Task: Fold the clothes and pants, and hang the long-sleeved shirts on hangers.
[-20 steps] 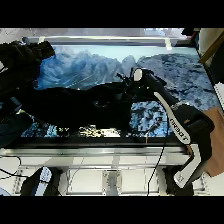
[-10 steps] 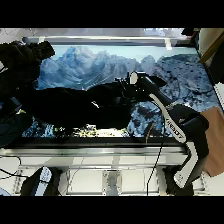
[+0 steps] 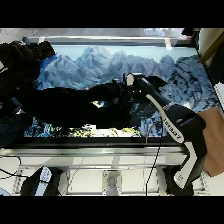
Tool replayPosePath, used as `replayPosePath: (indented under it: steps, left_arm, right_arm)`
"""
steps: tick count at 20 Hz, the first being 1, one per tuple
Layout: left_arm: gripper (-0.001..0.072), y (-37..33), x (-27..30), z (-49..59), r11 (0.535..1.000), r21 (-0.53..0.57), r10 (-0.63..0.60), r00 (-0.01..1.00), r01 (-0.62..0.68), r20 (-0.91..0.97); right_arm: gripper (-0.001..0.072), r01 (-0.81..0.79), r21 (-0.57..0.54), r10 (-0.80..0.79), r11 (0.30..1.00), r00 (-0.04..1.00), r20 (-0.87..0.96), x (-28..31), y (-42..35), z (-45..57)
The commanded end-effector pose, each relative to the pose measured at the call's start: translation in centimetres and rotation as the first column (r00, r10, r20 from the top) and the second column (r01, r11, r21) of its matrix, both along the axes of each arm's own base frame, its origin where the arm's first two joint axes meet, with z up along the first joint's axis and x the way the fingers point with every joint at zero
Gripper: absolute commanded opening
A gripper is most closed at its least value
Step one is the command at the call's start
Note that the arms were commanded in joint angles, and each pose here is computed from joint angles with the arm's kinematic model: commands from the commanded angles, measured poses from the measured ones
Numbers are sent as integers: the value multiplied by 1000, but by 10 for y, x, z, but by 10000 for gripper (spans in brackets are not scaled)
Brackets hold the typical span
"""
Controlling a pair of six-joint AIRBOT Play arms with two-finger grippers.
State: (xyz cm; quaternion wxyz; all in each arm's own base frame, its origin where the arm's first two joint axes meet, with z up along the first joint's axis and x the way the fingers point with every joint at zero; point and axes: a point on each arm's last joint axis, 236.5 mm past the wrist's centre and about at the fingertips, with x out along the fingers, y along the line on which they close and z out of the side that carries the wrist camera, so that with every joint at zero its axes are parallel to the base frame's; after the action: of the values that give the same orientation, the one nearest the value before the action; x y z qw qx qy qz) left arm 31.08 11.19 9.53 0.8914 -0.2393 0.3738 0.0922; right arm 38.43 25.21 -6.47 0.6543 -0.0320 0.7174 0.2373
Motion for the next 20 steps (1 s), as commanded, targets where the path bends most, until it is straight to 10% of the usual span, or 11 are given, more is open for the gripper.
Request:
replayPosePath:
  steps: [1,8,20]
  left_arm:
    - [20,3,-1,1,1000,18,-7,1000,7,3]
    - [20,29,-22,27,992,70,99,993,-103,68]
    - [20,43,-76,39,969,121,212,977,-213,27]
  right_arm:
    - [10,36,-148,-30,988,999,41,6,-76,50]
    - [10,366,-181,-316,913,914,253,-8,-230,167]
    - [10,446,-294,-471,845,882,-16,-139,-295,1]
